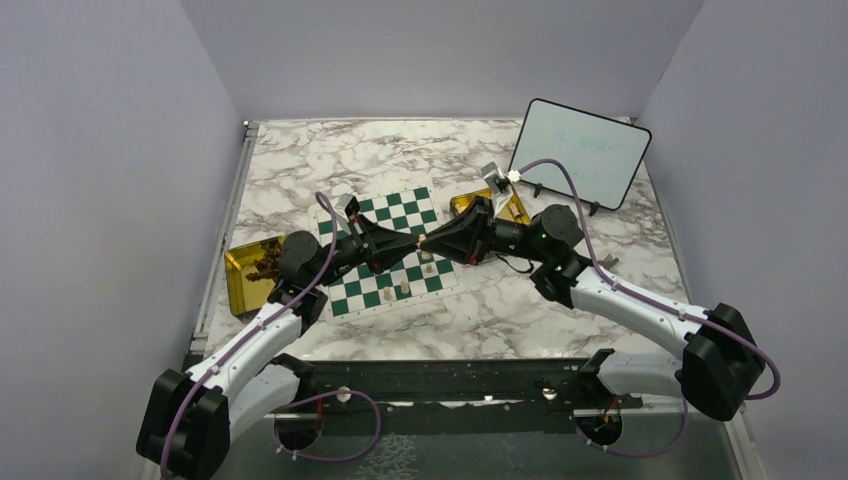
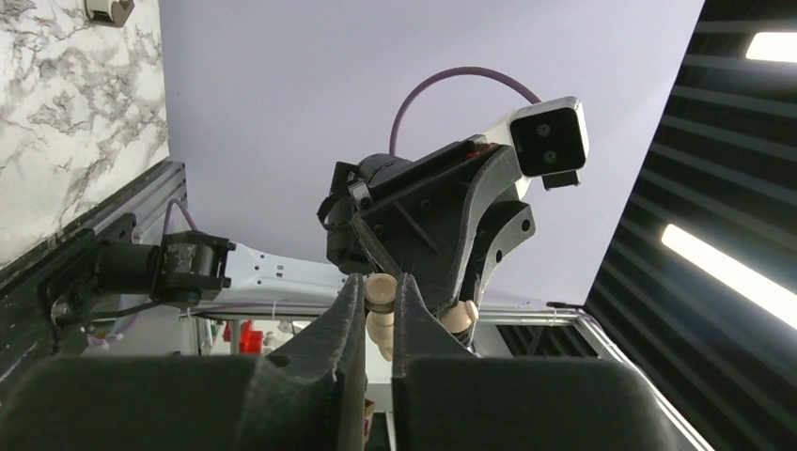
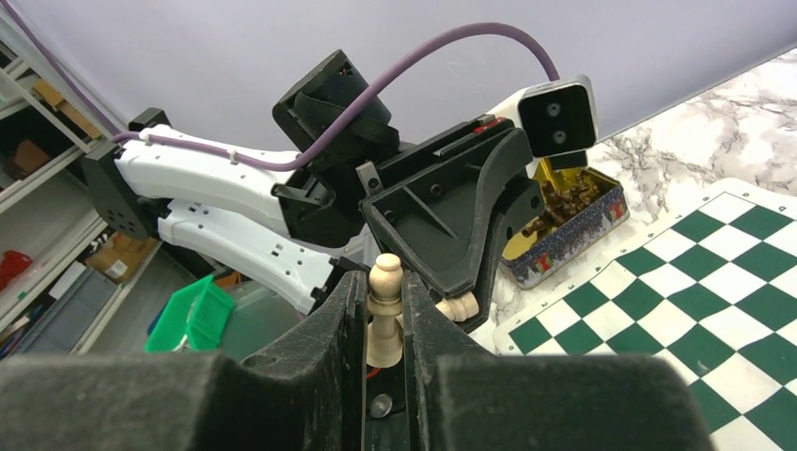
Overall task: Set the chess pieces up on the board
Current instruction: Place the chess piece on the chessboard.
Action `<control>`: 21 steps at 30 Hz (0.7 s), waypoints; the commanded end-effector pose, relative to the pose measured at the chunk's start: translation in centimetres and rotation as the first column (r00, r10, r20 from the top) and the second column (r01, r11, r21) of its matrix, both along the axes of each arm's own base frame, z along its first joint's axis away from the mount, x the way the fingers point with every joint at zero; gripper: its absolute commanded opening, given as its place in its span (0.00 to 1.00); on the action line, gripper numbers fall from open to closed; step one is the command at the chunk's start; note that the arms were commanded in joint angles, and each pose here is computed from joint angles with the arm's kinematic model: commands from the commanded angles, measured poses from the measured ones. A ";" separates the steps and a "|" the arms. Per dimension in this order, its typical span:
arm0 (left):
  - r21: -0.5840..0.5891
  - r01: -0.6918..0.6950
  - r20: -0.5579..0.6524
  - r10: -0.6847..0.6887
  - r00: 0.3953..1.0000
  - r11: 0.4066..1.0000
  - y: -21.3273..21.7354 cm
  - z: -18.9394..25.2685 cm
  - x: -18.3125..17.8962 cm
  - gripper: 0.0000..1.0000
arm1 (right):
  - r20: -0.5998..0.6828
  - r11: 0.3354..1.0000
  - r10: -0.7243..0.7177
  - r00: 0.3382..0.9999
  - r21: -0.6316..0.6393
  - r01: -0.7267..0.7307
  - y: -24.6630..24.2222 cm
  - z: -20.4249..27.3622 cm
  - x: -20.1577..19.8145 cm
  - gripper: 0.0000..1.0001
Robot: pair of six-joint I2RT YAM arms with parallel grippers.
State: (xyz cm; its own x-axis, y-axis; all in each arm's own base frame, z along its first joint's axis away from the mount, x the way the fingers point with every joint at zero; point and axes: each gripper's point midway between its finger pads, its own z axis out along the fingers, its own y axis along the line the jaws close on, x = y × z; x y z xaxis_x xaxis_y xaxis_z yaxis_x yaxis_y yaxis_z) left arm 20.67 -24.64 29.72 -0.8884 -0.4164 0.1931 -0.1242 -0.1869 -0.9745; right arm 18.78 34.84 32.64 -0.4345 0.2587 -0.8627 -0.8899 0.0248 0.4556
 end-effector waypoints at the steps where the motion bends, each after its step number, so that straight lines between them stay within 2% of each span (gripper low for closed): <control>1: 0.007 -0.039 0.073 0.038 0.997 0.999 0.2 0.3 0.4 0.01 | 0.026 1.000 -0.021 0.999 -0.010 0.022 -0.6 0.0 -0.4 0.06; 7: 0.136 -0.127 0.324 0.078 0.943 0.983 -0.1 -0.4 2.0 0.00 | 0.038 0.988 -0.129 0.991 -0.080 0.131 -2.1 -1.7 0.2 0.06; 10: 0.270 -0.227 0.498 0.066 0.865 0.936 -0.1 -1.7 3.4 0.00 | 0.027 0.973 -0.186 0.982 -0.133 0.188 -3.0 -3.3 0.6 0.06; 13: 0.432 -0.386 0.617 0.045 0.786 0.815 1.3 -4.2 5.8 0.00 | 0.029 0.960 -0.219 0.975 -0.175 0.220 -3.7 -4.6 0.7 0.06; 17: 0.490 -0.598 0.759 0.027 0.651 0.635 4.1 -5.2 8.1 0.00 | 0.040 0.943 -0.252 0.967 -0.215 0.254 -4.6 -5.7 0.7 0.06; 21: 0.551 -0.737 0.790 0.039 0.612 0.393 8.2 -7.3 10.5 0.00 | 0.051 0.925 -0.288 0.956 -0.244 0.292 -5.4 -6.6 0.9 0.06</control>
